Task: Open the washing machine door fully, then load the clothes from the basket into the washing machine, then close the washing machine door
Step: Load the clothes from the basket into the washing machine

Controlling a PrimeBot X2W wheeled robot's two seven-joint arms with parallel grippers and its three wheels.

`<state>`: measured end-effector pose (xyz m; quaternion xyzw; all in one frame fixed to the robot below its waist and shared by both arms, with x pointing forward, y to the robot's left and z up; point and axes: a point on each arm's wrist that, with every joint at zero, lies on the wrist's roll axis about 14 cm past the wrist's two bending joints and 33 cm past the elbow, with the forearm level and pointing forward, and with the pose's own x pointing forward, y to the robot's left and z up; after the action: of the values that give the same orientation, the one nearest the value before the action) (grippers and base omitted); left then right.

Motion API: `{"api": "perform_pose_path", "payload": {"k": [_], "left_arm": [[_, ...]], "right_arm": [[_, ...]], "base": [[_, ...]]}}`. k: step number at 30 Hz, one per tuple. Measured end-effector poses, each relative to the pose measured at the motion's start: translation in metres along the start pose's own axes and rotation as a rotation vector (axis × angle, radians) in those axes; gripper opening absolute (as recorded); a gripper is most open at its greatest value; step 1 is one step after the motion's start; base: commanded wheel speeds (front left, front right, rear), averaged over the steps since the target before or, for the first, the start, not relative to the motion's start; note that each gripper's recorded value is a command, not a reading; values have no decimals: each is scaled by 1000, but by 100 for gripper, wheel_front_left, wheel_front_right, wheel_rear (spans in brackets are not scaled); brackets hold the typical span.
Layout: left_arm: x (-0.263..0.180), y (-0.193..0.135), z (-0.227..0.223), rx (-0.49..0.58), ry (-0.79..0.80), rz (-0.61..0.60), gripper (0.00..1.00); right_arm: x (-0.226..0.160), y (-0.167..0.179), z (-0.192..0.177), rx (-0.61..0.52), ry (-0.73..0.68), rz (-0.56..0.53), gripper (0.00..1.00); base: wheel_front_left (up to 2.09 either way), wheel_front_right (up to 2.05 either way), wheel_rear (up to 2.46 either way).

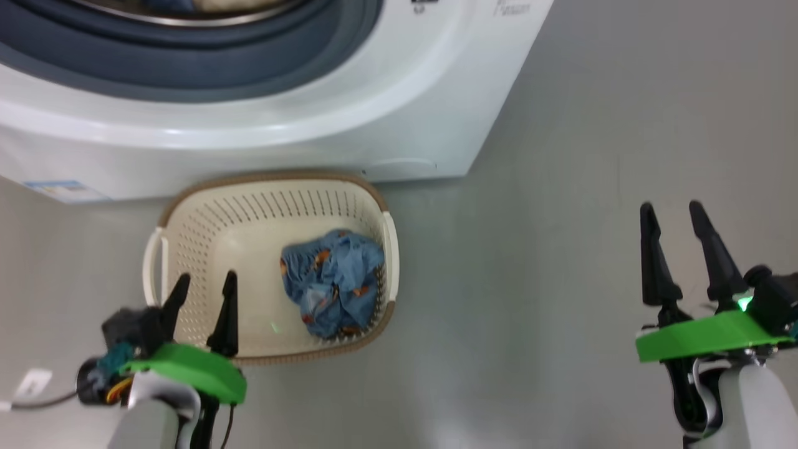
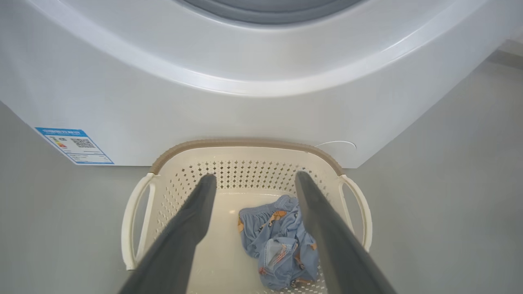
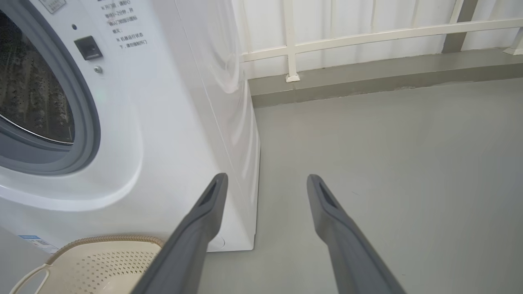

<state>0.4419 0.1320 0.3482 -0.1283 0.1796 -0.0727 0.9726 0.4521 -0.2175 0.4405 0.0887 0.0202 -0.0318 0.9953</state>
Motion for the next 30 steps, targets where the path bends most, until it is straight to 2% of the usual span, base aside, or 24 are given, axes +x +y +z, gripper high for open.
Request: {"api": "perform_pose_path", "payload": {"k": [12, 21, 30], "left_arm": [[61, -10, -75, 21, 239, -102, 100], [90, -38, -127, 41, 376, -254, 100], [98, -66, -171, 14, 494, -391, 100]], "right_arm": [[42, 0, -37, 11, 42, 5, 100], [49, -14, -69, 22, 103, -24, 100], [47, -34, -89, -3, 148, -64, 100]], "base": [[0, 0, 0], [0, 0, 0], [0, 0, 0]]}}
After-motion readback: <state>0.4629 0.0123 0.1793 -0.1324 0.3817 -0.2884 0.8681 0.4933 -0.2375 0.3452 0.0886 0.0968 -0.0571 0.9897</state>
